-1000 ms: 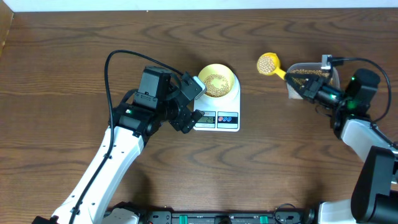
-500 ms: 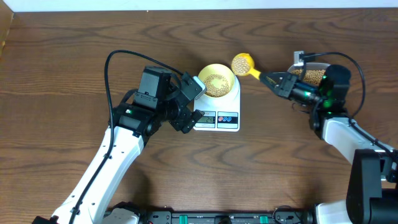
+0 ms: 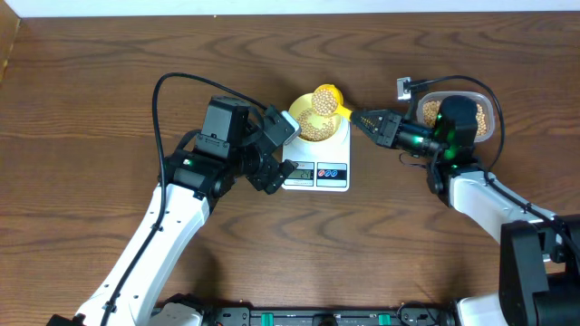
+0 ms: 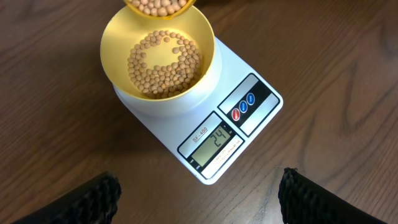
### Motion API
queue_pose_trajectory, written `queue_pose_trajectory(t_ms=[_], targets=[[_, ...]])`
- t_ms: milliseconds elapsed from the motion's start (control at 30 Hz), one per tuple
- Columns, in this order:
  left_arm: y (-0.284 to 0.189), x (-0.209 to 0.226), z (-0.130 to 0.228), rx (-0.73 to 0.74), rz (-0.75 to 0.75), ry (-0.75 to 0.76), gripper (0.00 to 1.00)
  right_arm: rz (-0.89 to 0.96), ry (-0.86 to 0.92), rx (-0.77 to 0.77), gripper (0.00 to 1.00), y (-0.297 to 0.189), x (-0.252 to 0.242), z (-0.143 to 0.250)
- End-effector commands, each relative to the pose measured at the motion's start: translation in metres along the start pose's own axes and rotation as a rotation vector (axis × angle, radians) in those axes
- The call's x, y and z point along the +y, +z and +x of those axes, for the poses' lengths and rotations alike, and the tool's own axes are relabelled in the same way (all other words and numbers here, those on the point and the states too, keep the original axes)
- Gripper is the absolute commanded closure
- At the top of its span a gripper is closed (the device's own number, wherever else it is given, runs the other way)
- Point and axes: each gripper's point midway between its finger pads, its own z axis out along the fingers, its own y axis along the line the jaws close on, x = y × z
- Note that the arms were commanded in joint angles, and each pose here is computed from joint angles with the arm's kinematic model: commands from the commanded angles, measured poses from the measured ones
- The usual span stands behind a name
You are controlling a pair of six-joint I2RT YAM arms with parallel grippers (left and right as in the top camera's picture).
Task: Scoop item into bowl and weigh 50g on scale
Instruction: 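Carry the filled scoop left over the yellow bowl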
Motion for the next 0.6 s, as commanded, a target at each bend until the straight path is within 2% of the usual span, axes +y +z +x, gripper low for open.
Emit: queue_pose_trajectory(t_ms=[0,567], targets=[[-0.0011,0.0008,0.0018,0.000,-0.004,0.010,0.16,0.032,-0.054,-0.024,0.99,0.0084,-0.0036,-0.0021],[-0.0011,0.0008,0.0018,0.000,-0.004,0.010,0.16,0.065,-0.175,-0.046,0.99,0.0131,-0.0059,-0.0034]])
